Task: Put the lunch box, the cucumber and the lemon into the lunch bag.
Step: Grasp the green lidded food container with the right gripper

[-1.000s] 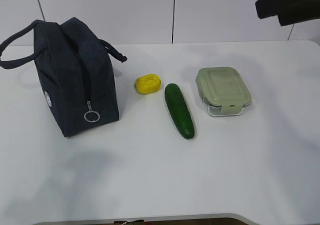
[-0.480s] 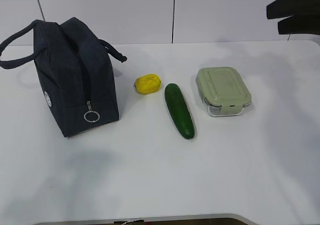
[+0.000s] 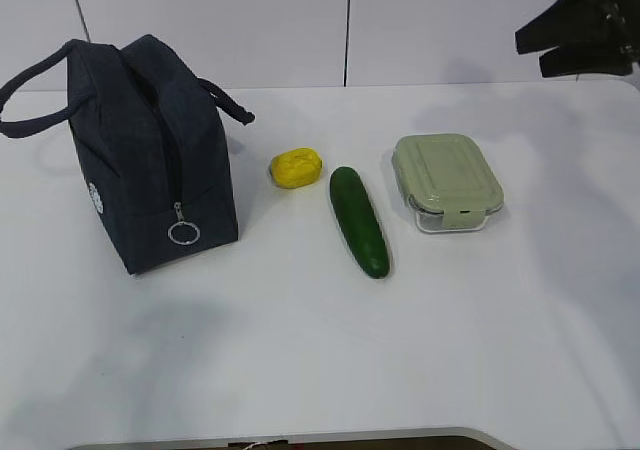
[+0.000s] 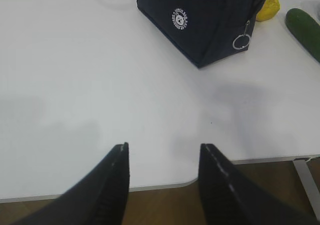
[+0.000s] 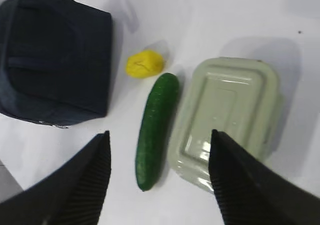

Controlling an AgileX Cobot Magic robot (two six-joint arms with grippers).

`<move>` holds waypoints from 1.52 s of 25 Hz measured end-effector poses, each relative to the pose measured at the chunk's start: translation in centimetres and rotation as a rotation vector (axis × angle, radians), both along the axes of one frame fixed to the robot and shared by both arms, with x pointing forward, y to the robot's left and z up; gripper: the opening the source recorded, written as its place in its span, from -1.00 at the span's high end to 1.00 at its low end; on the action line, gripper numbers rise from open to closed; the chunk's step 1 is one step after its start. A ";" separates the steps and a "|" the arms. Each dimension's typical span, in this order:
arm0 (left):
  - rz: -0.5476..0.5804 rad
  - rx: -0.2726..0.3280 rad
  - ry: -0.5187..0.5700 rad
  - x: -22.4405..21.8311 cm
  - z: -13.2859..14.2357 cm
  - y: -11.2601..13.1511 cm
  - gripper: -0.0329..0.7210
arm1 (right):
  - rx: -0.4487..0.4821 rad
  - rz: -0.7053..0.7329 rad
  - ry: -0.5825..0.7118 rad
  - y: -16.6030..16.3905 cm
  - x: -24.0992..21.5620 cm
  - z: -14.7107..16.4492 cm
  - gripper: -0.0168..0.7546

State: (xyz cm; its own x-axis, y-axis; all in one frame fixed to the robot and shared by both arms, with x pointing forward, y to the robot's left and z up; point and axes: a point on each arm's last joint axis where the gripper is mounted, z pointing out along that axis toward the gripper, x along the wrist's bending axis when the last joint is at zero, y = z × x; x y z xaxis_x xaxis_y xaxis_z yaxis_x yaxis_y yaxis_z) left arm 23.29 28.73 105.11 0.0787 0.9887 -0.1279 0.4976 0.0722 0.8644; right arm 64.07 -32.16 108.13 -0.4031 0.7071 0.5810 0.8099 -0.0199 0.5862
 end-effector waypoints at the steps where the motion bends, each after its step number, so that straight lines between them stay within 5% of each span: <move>1: 0.000 0.000 0.000 0.0 0.0 0.0 0.04 | -0.029 -0.001 0.016 -0.3 0.4 -0.5 -0.32; 9: 0.000 0.000 0.000 0.0 0.0 0.0 0.04 | -0.068 0.005 0.132 -1.1 2.4 -5.2 -0.60; 18: 0.000 0.000 0.000 0.0 0.0 0.0 0.04 | 0.006 0.017 0.200 -1.2 4.1 -10.0 -0.60; 38: 0.000 0.000 0.000 0.0 0.0 0.0 0.04 | 0.083 0.005 0.213 -1.5 7.0 -14.5 -0.58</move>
